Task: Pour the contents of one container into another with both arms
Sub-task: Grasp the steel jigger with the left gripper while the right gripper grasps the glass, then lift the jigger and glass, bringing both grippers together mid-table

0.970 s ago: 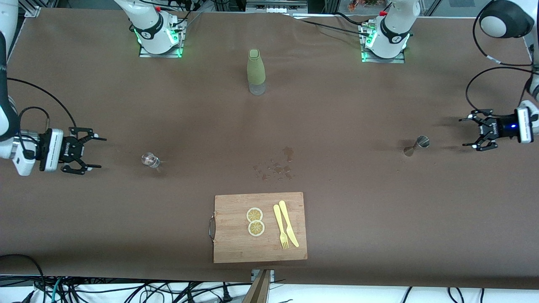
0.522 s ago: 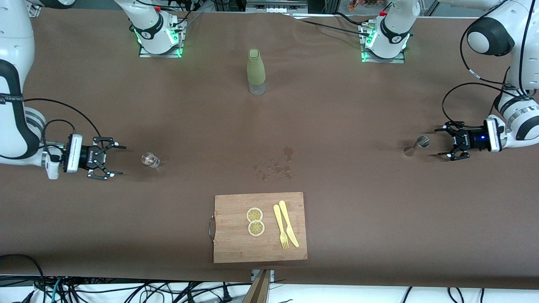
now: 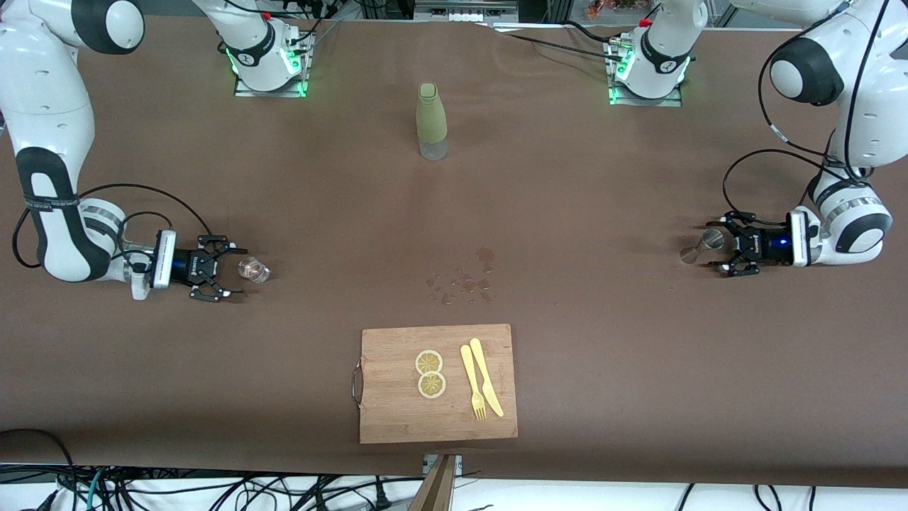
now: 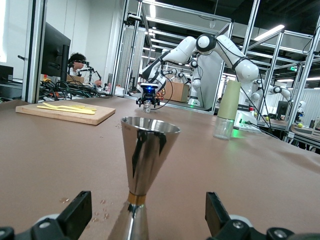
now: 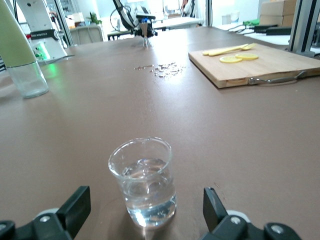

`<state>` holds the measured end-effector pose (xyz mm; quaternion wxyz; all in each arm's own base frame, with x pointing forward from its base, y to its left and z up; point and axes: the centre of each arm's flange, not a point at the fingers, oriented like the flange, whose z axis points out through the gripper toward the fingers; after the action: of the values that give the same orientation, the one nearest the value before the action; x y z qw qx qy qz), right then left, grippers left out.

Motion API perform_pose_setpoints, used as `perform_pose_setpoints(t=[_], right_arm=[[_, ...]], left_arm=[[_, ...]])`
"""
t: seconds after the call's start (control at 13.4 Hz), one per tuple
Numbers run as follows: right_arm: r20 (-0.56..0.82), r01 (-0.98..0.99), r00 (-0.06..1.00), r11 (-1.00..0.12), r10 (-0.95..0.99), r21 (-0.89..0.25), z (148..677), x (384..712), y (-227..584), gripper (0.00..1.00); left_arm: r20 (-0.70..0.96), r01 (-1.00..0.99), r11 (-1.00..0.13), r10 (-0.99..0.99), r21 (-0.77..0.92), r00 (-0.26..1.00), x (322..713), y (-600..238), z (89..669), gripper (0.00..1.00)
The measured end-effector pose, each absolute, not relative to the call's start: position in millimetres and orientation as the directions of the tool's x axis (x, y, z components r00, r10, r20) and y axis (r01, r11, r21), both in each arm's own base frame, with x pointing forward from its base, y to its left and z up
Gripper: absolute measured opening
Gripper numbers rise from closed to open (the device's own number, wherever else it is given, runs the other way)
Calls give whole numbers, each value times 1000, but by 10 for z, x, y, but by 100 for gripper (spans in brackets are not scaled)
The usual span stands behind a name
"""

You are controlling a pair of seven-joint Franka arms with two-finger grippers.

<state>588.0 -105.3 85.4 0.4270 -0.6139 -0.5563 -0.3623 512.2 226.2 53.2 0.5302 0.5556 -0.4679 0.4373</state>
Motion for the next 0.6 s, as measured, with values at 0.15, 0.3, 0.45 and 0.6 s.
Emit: perform_pose_setpoints(t=[0.15, 0.3, 0.45, 0.6], right_arm=[[932, 994, 110, -18, 346, -111, 748, 5848, -1010, 100], [941, 994, 102, -11, 322, -104, 676, 5829, -934, 100], [948, 995, 96, 6, 303, -103, 670, 5842, -805, 100], [953, 994, 93, 19, 290, -103, 650, 5846, -700, 100]], left_arm=[[983, -984, 9, -53, 176, 175, 5160, 2183, 511, 100], [985, -986, 20, -53, 168, 167, 5210, 2127, 526, 100], [985, -986, 28, -55, 164, 163, 5243, 2082, 533, 100], [985, -986, 29, -57, 165, 163, 5250, 2077, 535, 100]])
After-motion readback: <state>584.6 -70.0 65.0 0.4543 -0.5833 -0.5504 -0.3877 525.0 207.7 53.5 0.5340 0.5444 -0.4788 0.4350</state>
